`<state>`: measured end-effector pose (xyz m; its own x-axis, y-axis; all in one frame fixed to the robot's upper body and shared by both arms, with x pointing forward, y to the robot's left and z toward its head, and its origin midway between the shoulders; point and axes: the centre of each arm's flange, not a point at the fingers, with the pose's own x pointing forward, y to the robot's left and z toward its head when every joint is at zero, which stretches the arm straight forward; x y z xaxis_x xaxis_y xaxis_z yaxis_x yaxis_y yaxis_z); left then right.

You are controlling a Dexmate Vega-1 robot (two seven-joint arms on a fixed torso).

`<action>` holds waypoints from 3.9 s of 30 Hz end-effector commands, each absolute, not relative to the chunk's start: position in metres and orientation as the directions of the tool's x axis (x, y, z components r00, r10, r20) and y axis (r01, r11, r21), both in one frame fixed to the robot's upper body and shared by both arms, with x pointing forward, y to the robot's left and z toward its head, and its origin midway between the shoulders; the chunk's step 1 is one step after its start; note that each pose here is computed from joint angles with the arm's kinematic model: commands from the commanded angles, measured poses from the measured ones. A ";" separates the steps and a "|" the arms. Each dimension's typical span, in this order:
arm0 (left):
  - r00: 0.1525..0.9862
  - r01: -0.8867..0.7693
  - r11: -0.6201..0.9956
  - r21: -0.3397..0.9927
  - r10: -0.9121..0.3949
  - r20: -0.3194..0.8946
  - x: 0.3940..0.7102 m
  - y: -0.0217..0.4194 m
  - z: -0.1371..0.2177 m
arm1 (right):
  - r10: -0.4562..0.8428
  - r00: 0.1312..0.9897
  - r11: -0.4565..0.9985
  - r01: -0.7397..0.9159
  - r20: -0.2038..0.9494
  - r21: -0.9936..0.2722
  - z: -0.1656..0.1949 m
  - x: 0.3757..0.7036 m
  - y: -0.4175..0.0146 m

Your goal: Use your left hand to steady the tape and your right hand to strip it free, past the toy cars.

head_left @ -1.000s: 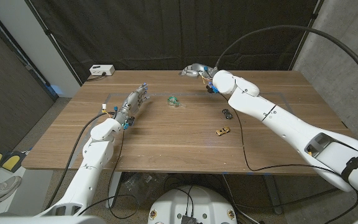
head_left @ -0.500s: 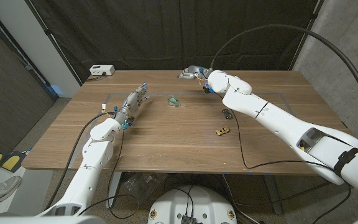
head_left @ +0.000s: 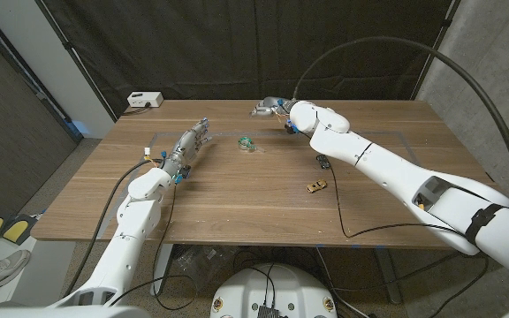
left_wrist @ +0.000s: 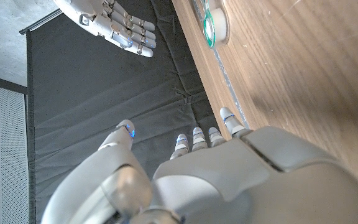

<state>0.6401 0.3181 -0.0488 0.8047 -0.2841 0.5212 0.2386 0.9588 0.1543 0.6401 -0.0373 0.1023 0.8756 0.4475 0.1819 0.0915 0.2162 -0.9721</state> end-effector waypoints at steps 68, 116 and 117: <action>0.824 0.240 0.962 0.130 -0.273 0.496 0.657 0.324 -0.045 | 0.364 0.919 -0.089 0.196 0.151 -0.977 0.061 0.701 0.025; 0.820 0.249 0.962 0.115 -0.273 0.503 0.657 0.324 -0.045 | 0.341 0.929 -0.241 0.232 0.141 -0.942 0.047 0.716 0.039; 0.820 0.249 0.962 0.115 -0.273 0.503 0.657 0.324 -0.045 | 0.342 0.929 -0.241 0.232 0.141 -0.943 0.047 0.716 0.039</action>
<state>0.6574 0.3242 -0.0474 0.8224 -0.2714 0.4999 0.2477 0.9620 0.1148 0.7150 0.0376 0.0482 0.9285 0.3439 0.1401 0.2233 -0.2158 -0.9505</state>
